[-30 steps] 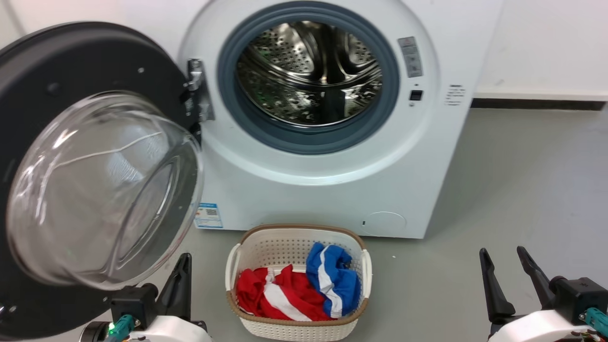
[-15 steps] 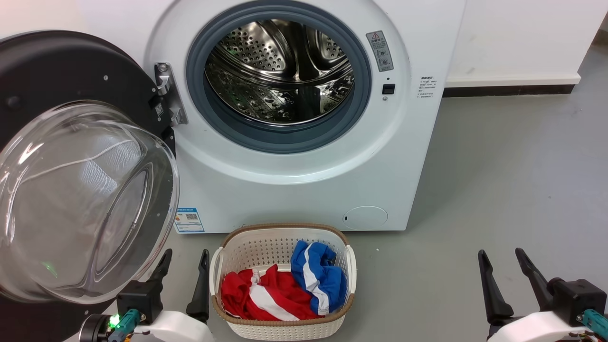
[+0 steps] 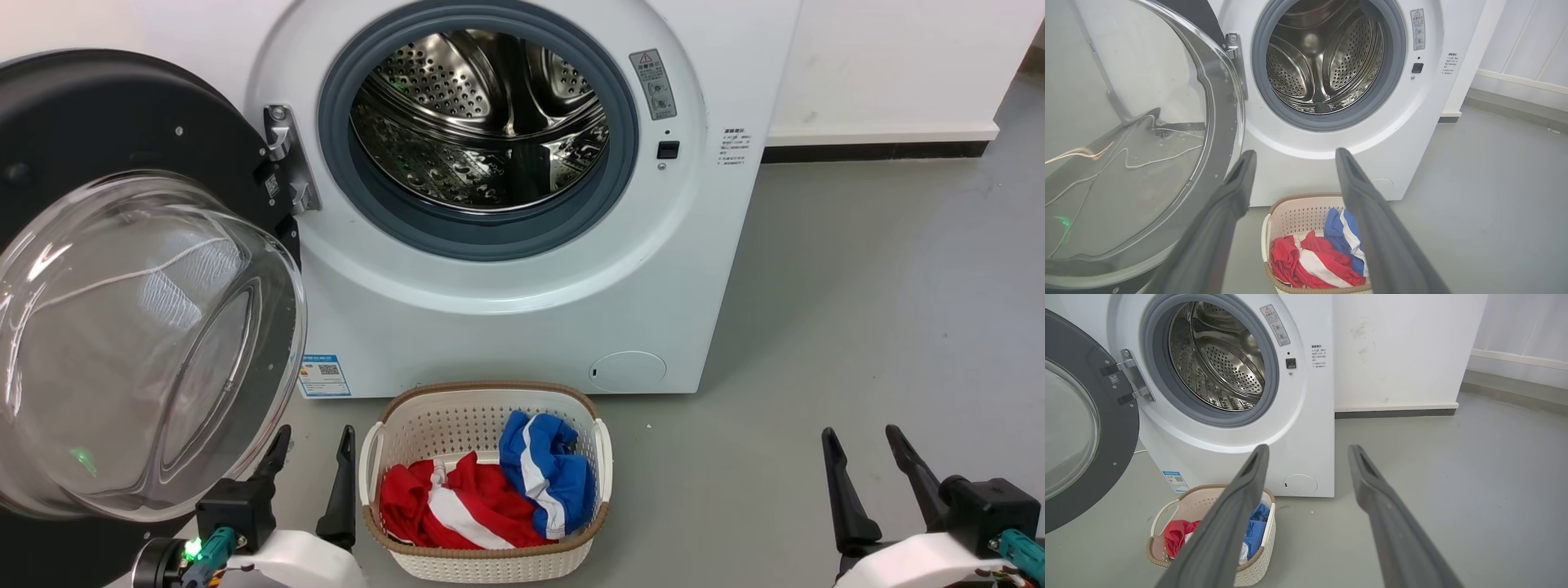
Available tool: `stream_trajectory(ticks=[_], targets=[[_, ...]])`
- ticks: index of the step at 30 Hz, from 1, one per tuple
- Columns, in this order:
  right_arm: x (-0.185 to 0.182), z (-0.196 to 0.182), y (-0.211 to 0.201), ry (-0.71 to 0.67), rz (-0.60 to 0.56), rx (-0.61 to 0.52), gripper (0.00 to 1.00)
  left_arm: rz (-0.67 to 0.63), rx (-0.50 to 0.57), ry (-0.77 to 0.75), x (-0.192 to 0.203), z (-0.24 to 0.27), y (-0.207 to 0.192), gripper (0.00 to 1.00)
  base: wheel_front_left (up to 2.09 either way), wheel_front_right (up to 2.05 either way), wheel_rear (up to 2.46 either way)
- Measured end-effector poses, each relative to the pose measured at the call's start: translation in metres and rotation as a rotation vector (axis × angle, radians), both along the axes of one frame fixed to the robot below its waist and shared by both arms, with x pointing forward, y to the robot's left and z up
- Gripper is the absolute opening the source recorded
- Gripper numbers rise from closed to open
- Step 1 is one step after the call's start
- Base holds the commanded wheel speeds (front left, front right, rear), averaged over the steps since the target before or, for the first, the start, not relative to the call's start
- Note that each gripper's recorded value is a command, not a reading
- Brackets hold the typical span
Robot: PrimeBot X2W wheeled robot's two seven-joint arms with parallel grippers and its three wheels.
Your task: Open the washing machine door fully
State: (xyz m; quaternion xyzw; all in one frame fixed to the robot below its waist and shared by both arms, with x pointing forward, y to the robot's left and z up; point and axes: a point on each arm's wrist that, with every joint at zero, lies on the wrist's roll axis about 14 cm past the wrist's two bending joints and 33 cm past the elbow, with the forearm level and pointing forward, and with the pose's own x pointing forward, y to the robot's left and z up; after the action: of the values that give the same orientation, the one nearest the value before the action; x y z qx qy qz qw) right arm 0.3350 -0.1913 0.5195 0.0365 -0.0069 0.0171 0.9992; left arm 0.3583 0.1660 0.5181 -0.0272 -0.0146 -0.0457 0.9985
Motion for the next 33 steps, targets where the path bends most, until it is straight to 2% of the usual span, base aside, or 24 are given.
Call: stream_trajectory(ticks=[9,10,16,33], targets=[[0.0,-0.003,-0.001,0.005,-0.004,0.002,1.0,-0.001,-0.006,-0.002,0.001,0.001,0.001,1.0,0.0,0.0,0.0],[0.0,-0.003,-0.001,0.005,-0.005,0.004,0.0,-0.001,-0.005,-0.002,0.002,0.001,0.001,0.0,0.0,0.0,0.0],[-0.009,-0.029,-0.003,0.086,-0.011,0.021,0.0,0.002,-0.022,0.087,-0.01,-0.028,-0.004,0.0,0.0,0.0,0.0],[-0.001,-0.032,-0.007,0.1,-0.039,0.34,0.0,0.055,-0.334,0.192,-0.003,-0.038,0.006,0.0,0.0,0.0,0.0]])
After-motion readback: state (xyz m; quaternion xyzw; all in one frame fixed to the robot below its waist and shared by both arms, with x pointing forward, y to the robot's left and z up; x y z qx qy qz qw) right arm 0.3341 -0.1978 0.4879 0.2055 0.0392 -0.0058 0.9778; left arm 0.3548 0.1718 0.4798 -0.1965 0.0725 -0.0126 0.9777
